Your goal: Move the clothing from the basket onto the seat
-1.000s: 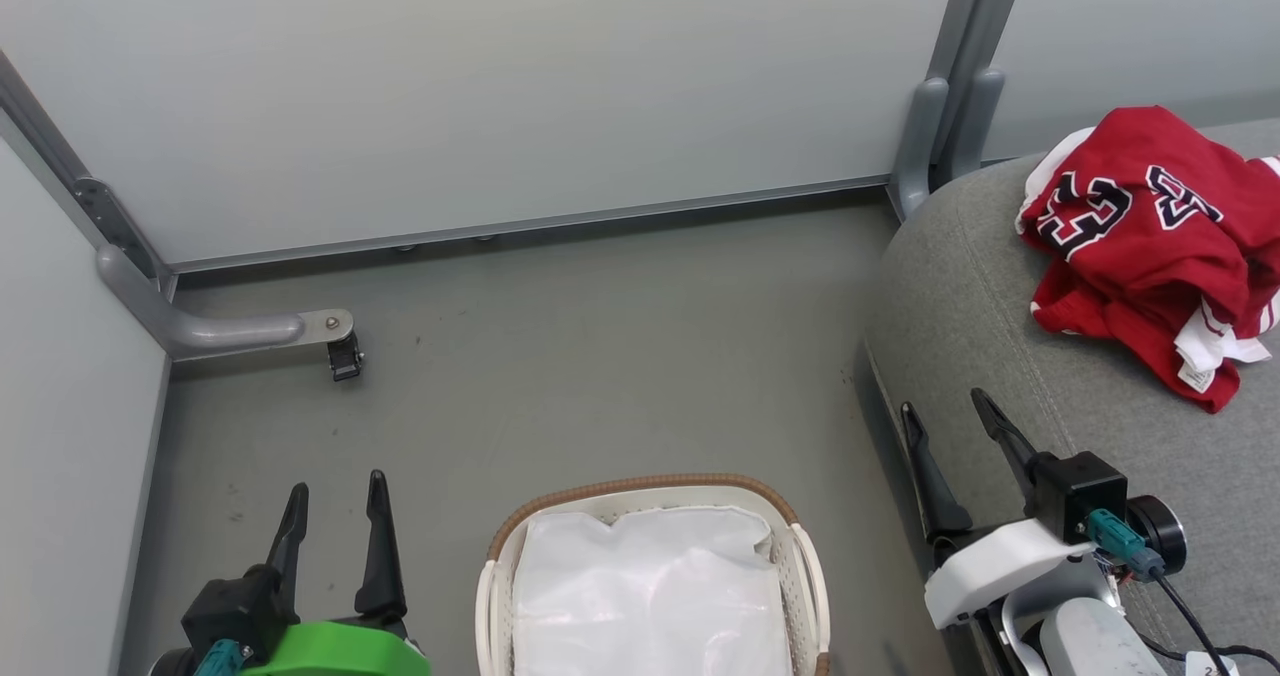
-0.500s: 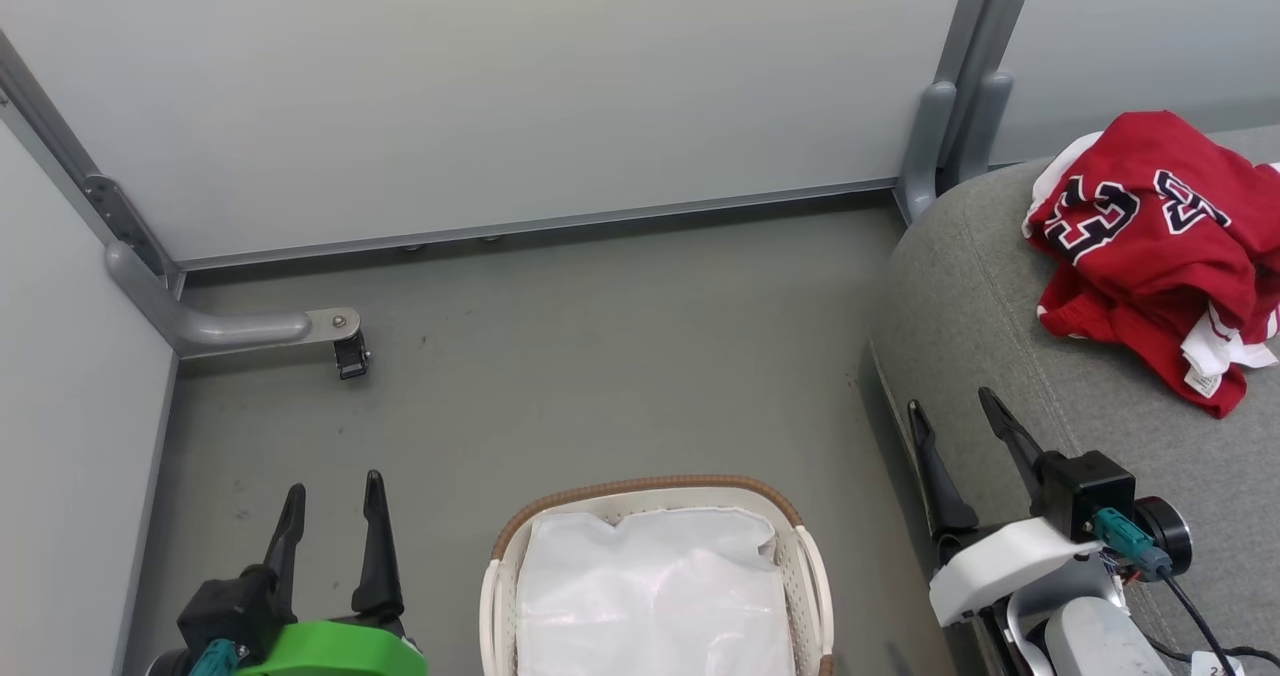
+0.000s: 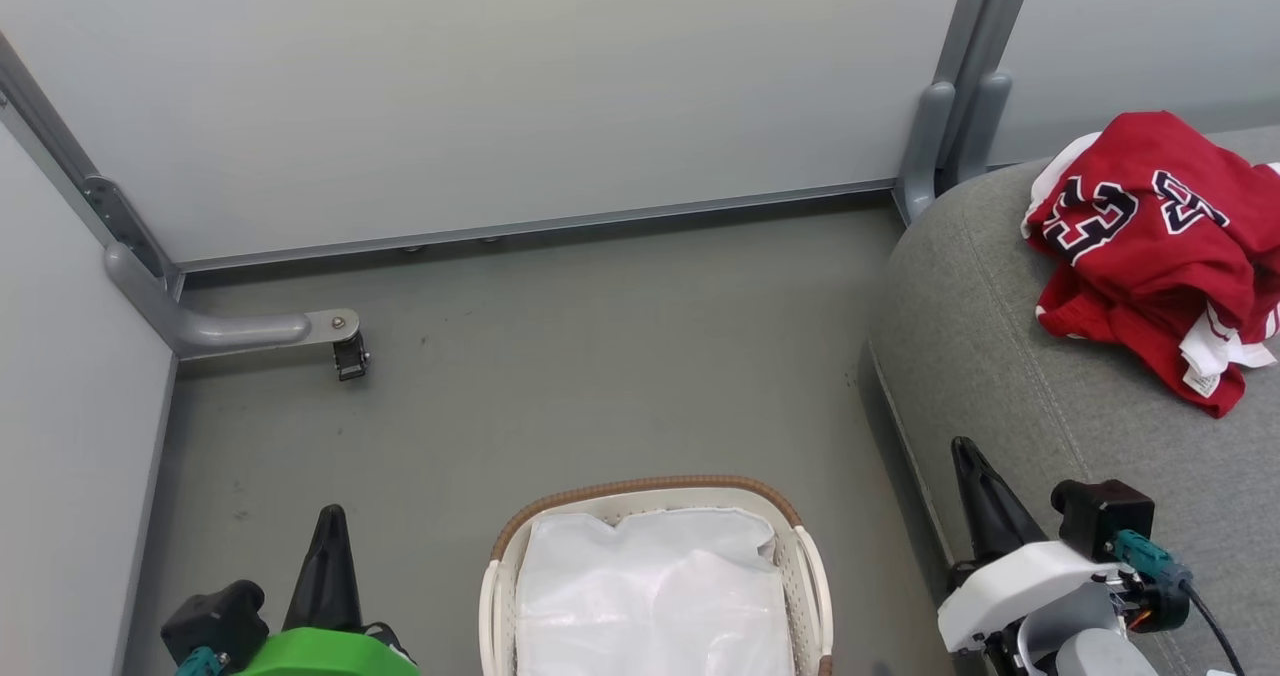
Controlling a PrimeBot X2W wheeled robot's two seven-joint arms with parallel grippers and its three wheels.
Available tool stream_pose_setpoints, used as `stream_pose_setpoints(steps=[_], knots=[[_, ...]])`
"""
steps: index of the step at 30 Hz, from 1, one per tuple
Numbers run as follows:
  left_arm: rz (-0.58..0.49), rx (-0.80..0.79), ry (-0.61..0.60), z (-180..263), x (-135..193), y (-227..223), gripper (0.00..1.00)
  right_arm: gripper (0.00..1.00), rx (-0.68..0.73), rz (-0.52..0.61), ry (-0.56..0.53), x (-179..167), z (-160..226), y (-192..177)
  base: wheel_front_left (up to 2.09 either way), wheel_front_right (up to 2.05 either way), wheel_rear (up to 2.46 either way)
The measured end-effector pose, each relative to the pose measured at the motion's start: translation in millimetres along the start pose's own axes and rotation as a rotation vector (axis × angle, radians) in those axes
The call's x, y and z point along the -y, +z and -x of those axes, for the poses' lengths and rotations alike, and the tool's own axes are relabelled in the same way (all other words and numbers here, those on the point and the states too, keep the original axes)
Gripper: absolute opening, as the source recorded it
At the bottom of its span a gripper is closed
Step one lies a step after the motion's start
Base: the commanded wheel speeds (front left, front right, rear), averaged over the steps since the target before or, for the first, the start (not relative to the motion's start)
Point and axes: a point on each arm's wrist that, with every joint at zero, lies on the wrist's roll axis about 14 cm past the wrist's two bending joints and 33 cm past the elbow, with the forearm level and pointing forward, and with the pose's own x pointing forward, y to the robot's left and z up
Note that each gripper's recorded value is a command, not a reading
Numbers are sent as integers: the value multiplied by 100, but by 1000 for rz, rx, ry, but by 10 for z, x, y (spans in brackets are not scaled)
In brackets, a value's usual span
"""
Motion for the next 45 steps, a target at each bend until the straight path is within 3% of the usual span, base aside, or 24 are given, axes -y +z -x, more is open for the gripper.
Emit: stream_pose_setpoints(steps=[20,45], knots=[[312,-15,52,-73,-107,62,0,0,9,-345,-99,222,16,67,0,0,0],[614,-13,47,-173,-111,174,0,0,36,-681,-149,381,45,134,0,0,0]])
